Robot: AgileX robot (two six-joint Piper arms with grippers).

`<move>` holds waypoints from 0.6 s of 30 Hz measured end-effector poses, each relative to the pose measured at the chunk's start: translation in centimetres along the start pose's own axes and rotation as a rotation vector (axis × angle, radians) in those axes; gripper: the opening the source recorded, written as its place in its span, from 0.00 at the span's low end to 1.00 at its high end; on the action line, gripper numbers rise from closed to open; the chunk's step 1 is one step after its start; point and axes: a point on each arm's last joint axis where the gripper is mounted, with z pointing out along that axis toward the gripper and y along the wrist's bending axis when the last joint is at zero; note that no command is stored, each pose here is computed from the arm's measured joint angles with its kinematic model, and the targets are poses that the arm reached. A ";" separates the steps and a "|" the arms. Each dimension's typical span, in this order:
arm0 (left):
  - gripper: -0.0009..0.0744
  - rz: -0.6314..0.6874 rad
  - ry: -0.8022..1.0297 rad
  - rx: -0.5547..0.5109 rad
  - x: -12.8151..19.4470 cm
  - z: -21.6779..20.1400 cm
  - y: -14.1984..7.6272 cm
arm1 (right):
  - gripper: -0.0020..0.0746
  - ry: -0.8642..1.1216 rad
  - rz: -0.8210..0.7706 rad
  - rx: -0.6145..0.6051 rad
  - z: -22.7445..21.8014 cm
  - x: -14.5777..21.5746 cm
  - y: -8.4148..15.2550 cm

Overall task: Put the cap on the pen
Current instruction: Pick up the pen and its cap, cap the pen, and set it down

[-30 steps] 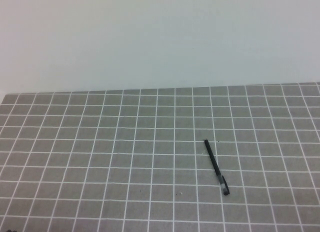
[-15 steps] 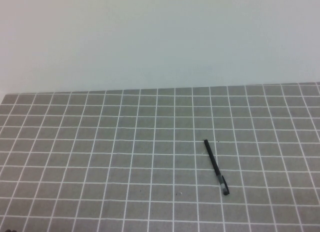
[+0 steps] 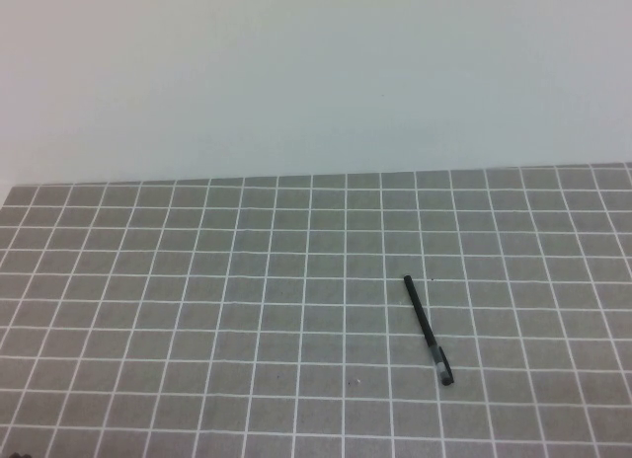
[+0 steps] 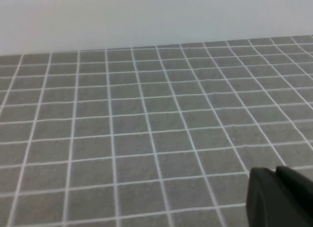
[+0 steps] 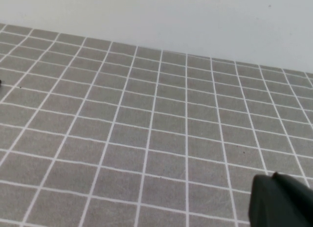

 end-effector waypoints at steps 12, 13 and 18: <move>0.01 -0.035 -0.024 -0.156 -0.1 0.0 0.9 | 0.02 0.003 0.005 0.015 0.0 0.0 -0.1; 0.01 -0.037 -0.026 -0.164 -0.1 0.0 0.9 | 0.02 0.003 0.005 0.015 0.0 0.0 -0.1; 0.01 -0.020 -0.020 -0.163 -0.1 0.0 0.9 | 0.02 0.003 0.005 0.015 0.0 0.0 -0.1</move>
